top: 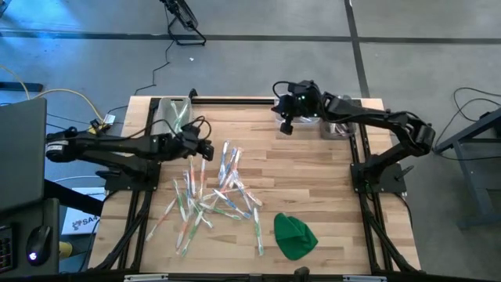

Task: Pick & Place Toothbrushes
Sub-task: Put the blue toothbrush into the transparent bin

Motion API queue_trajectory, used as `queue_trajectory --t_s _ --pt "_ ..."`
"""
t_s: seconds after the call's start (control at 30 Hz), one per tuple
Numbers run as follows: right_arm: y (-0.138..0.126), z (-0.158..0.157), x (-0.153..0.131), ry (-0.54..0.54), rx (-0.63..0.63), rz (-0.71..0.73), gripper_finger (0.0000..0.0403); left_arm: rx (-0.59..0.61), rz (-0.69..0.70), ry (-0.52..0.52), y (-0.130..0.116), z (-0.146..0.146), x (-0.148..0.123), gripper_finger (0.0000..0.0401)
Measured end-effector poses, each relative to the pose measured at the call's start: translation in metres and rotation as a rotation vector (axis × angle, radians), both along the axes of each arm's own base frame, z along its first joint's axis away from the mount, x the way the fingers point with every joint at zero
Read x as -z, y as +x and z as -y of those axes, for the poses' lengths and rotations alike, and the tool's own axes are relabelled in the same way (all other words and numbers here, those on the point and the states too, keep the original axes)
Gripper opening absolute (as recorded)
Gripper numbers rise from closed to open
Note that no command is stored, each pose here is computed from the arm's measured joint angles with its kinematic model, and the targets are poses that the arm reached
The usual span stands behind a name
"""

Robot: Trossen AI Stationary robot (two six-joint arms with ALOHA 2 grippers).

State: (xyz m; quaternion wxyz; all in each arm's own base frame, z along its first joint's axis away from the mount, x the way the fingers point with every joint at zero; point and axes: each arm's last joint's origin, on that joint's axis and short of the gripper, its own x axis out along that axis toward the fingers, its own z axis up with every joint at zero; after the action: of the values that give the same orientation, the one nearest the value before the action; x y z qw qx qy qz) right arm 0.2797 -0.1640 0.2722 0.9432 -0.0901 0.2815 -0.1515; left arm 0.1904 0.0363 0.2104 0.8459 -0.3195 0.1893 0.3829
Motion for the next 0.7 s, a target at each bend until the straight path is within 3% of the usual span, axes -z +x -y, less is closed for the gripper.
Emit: queue_trajectory --t_s 0.2,0.3,0.4,0.7 --pt "0.0 0.009 -0.002 -0.018 0.013 0.044 0.0002 0.055 -0.006 -0.015 0.017 0.017 -0.006 0.0" --pt "0.0 0.014 0.002 -0.015 0.023 0.038 0.0002 0.086 -0.072 -0.021 0.027 0.021 -0.008 0.0" --pt "0.002 0.018 0.009 -0.005 0.028 0.023 0.0002 0.125 -0.12 -0.094 0.035 0.022 -0.009 0.0" --pt "0.009 0.026 0.029 -0.004 0.02 -0.038 0.0002 0.138 -0.094 -0.162 0.048 0.024 -0.012 0.0"
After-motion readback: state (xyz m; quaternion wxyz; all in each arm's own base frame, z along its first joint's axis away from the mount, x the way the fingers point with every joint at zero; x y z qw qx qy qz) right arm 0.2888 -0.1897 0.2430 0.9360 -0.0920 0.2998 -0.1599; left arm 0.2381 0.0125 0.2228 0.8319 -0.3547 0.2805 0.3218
